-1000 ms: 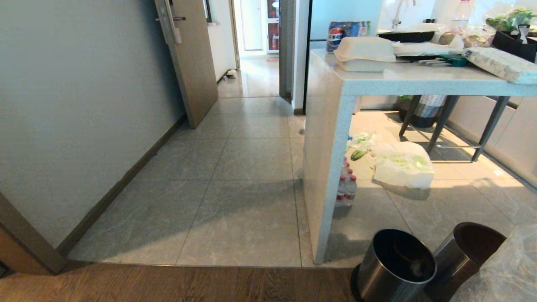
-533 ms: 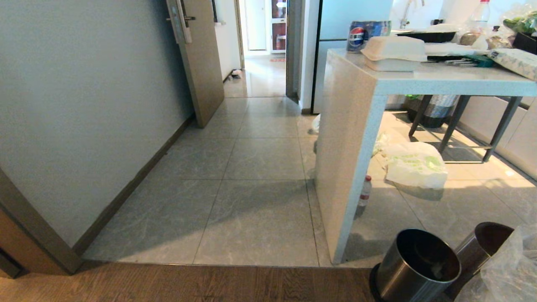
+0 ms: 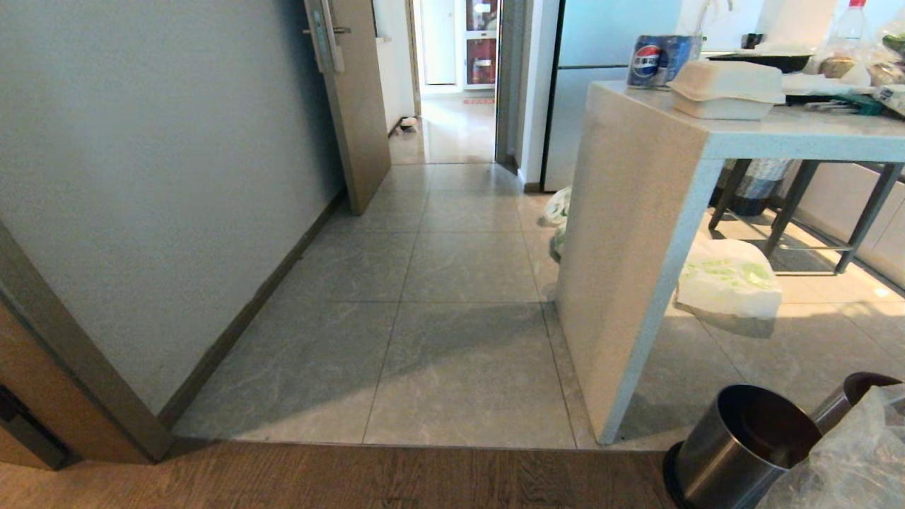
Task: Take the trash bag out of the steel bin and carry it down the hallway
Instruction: Put the trash bag at the door
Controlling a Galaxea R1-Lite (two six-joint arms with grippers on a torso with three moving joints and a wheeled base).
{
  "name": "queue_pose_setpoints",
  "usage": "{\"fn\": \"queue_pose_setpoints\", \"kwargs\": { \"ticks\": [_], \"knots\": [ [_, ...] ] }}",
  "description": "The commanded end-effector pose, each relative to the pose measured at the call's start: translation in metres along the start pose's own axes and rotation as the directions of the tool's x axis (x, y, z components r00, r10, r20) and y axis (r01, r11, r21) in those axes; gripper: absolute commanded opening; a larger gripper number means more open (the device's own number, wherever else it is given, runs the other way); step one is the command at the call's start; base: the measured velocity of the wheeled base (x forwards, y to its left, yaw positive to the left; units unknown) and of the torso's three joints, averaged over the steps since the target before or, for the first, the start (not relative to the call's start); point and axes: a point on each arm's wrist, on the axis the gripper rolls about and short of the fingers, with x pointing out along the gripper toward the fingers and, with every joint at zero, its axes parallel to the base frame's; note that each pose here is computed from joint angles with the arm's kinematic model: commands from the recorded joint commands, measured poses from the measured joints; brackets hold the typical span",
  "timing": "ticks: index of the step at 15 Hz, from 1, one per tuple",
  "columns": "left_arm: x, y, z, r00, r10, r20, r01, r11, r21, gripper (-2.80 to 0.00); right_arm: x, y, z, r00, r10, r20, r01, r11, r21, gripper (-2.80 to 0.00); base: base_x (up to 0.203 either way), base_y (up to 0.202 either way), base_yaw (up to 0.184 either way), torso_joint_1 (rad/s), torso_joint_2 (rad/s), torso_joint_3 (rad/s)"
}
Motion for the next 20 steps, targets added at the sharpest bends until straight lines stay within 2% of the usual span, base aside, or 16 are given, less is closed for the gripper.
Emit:
{"fn": "queue_pose_setpoints", "kwargs": {
  "ticks": [1, 8, 20],
  "knots": [
    [0.0001, 0.0, 0.0001, 1.0, 0.0, 0.0, 0.0, 1.0, 0.001, -2.8, 0.0001, 0.0, 0.0001, 1.0, 0.0, -0.002, 0.0, 1.0, -0.001, -2.8, 0.0, 0.198, 0.009, 0.005, 0.0, 0.002],
    [0.0001, 0.0, 0.0001, 1.0, 0.0, 0.0, 0.0, 1.0, 0.002, -2.8, 0.0001, 0.0, 0.0001, 1.0, 0.0, -0.002, 0.0, 1.0, -0.001, -2.8, 0.0, 0.166, 0.001, 0.004, 0.0, 0.003],
    [0.0001, 0.0, 0.0001, 1.0, 0.0, 0.0, 0.0, 1.0, 0.004, -2.8, 0.0001, 0.0, 0.0001, 1.0, 0.0, -0.002, 0.0, 1.0, -0.001, -2.8, 0.0, 0.0, 0.0, 0.0, 0.0, 0.0]
  ]
}}
